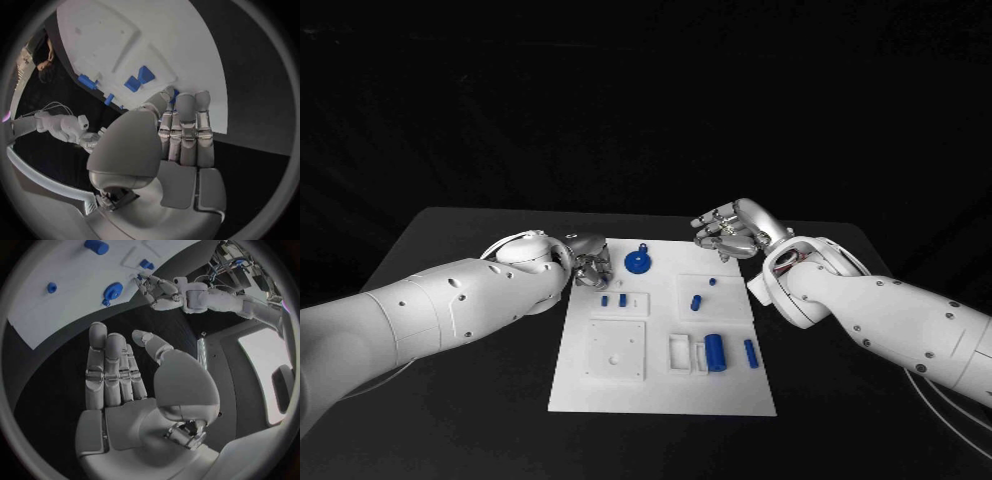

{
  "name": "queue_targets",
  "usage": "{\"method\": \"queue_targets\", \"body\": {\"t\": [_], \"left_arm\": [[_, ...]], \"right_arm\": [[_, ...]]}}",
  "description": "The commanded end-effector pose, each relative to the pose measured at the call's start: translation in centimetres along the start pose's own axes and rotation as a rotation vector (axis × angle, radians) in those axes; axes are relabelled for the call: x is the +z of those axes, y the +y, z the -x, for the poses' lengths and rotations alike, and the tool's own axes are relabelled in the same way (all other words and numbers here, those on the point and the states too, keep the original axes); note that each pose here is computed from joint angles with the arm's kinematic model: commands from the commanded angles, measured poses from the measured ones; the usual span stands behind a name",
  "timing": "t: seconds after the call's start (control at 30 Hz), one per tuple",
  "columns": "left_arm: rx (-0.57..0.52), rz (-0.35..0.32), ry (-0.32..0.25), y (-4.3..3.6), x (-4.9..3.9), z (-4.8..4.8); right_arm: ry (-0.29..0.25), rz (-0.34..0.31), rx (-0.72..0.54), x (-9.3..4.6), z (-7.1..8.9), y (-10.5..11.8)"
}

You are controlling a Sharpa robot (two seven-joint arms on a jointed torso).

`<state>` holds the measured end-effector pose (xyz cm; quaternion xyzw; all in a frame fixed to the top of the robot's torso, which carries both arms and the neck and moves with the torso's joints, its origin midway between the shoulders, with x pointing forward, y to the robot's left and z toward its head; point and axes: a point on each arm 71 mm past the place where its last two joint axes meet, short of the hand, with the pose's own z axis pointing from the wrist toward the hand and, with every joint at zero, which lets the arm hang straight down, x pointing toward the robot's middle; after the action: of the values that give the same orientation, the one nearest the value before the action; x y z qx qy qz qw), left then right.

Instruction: Assemble the parts on the task board

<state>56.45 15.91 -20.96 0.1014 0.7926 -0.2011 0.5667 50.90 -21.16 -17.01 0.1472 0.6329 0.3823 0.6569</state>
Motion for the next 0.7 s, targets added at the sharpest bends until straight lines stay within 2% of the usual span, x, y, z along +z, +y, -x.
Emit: {"method": "queue_targets", "body": {"t": [0.03,0.3,0.7], "left_arm": [[-0.022,-0.011,-0.048,0.01,-0.16,0.03],[-0.099,-0.059,-0.121,-0.19,-0.81,0.74],[-0.159,-0.128,-0.143,-1.25,-1.71,1.04]], "right_arm": [[0.003,0.014,0.002,0.0,-0.1,0.2],[0.001,0.014,0.002,0.0,0.0,0.1],[0.001,0.012,0.001,0.0,0.0,0.0]]}}
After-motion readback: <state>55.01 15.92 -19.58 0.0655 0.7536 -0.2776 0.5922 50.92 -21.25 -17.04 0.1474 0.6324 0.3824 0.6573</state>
